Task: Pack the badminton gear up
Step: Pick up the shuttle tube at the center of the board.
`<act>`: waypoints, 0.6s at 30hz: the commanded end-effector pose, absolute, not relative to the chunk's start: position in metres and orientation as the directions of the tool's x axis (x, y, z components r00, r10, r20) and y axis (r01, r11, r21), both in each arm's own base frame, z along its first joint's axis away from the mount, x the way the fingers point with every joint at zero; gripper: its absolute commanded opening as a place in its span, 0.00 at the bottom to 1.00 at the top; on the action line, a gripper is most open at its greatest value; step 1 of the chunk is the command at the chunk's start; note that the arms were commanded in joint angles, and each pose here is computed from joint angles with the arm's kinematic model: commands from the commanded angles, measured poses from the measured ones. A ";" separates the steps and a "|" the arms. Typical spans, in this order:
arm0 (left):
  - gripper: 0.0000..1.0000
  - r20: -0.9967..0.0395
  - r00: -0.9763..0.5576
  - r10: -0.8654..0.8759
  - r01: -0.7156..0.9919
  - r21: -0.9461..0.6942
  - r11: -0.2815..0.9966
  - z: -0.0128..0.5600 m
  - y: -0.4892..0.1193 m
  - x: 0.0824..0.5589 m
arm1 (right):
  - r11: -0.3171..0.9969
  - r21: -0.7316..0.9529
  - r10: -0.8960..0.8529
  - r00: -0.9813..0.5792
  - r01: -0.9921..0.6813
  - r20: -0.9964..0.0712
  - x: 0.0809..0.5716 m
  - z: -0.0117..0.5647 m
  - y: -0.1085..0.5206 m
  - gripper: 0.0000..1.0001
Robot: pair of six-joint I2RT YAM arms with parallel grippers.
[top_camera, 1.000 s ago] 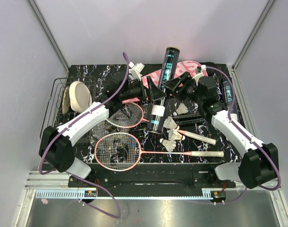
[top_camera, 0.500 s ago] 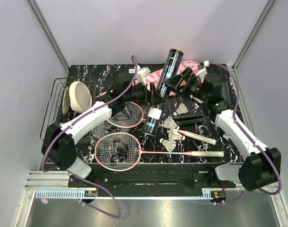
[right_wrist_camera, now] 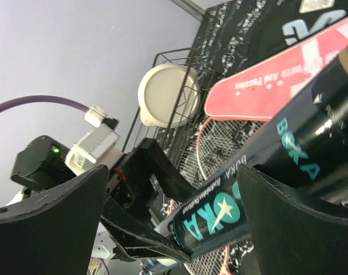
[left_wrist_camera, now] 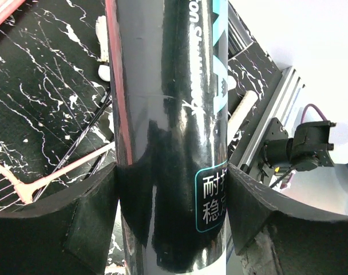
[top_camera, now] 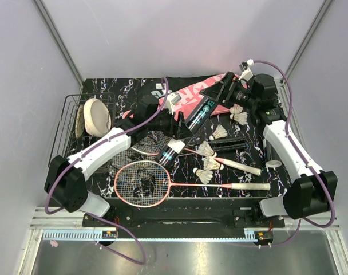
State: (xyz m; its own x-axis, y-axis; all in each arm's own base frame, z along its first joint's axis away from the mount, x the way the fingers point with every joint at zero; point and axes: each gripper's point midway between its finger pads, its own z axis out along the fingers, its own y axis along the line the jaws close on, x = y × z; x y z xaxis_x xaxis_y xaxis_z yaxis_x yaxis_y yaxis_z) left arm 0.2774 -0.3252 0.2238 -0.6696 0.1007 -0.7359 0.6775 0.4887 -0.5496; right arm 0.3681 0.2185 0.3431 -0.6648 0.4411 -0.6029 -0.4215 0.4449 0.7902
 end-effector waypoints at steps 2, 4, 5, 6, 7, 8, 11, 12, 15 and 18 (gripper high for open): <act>0.50 -0.837 -0.547 -0.023 0.721 -0.484 0.496 0.280 -0.324 0.294 | 0.539 0.766 0.472 -0.627 -0.351 -0.619 0.348 0.335 0.199 1.00; 0.49 -0.832 -0.554 -0.021 0.709 -0.485 0.512 0.278 -0.323 0.296 | 0.538 0.773 0.490 -0.621 -0.336 -0.612 0.340 0.337 0.195 1.00; 0.49 -0.834 -0.551 -0.025 0.706 -0.482 0.519 0.280 -0.322 0.298 | 0.543 0.785 0.505 -0.632 -0.298 -0.589 0.338 0.328 0.192 1.00; 0.48 -0.835 -0.549 -0.028 0.703 -0.480 0.524 0.281 -0.321 0.299 | 0.554 0.782 0.522 -0.612 -0.287 -0.594 0.336 0.330 0.188 1.00; 0.48 -0.835 -0.549 -0.029 0.704 -0.481 0.523 0.281 -0.322 0.298 | 0.553 0.790 0.531 -0.617 -0.267 -0.580 0.335 0.326 0.187 1.00; 0.48 -0.837 -0.546 -0.031 0.706 -0.480 0.520 0.283 -0.321 0.298 | 0.540 0.809 0.549 -0.631 -0.233 -0.548 0.334 0.319 0.187 1.00; 0.48 -0.841 -0.540 -0.030 0.732 -0.487 0.476 0.290 -0.325 0.291 | 0.458 0.855 0.572 -0.656 -0.243 -0.493 0.338 0.321 0.197 1.00; 0.48 -0.838 -0.545 -0.027 0.735 -0.493 0.466 0.290 -0.326 0.289 | 0.426 0.870 0.557 -0.687 -0.248 -0.468 0.339 0.318 0.204 1.00; 0.48 -0.832 -0.554 -0.021 0.742 -0.505 0.441 0.290 -0.328 0.284 | 0.386 0.892 0.564 -0.706 -0.233 -0.428 0.352 0.319 0.213 1.00; 0.48 -0.832 -0.554 -0.028 0.751 -0.514 0.415 0.292 -0.329 0.279 | 0.365 0.905 0.582 -0.706 -0.217 -0.404 0.362 0.316 0.216 1.00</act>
